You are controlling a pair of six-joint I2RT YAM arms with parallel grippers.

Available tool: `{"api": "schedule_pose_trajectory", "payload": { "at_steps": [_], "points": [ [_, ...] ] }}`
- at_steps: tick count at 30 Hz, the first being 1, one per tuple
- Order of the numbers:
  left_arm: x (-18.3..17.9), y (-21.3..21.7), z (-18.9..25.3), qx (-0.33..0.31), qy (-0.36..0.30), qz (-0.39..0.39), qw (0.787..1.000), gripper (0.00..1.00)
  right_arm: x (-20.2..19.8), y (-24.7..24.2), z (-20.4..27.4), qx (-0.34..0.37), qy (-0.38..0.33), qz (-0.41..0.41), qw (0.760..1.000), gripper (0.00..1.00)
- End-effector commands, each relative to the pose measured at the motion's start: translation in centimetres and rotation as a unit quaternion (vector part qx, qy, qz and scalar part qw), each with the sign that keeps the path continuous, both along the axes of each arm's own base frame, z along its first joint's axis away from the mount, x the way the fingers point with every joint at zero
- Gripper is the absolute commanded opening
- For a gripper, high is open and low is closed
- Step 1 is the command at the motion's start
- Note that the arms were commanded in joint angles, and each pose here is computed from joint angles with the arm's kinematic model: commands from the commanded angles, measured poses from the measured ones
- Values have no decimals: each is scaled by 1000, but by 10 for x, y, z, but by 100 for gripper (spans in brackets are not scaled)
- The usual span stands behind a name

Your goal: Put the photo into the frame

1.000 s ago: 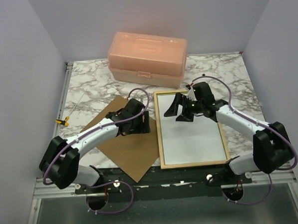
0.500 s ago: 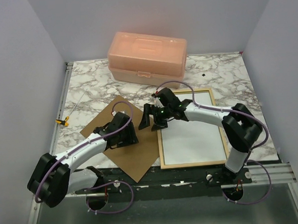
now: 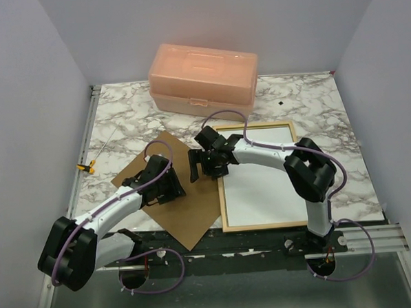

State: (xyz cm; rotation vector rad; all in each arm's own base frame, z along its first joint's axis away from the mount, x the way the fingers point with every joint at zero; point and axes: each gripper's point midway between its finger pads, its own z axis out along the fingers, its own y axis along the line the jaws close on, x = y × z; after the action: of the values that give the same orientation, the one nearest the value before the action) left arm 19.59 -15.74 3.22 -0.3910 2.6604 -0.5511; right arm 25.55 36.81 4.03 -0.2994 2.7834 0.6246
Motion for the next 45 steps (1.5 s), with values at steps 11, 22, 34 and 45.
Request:
{"api": "schedule_pose_trajectory", "payload": {
  "at_steps": [11,22,34,45],
  "points": [
    [-8,0,-18,12,42,-8,999,44,9,-87,-31,-167,-17,-52,984,96],
    [-8,3,-22,24,50,-7,998,44,11,-139,-27,-205,-19,-70,976,96],
    [-14,8,-36,50,89,-3,995,36,13,-158,-13,-232,-35,-74,969,97],
    [-12,6,-30,43,80,-4,996,37,23,-179,-13,-239,-32,-92,966,97]
  ]
}}
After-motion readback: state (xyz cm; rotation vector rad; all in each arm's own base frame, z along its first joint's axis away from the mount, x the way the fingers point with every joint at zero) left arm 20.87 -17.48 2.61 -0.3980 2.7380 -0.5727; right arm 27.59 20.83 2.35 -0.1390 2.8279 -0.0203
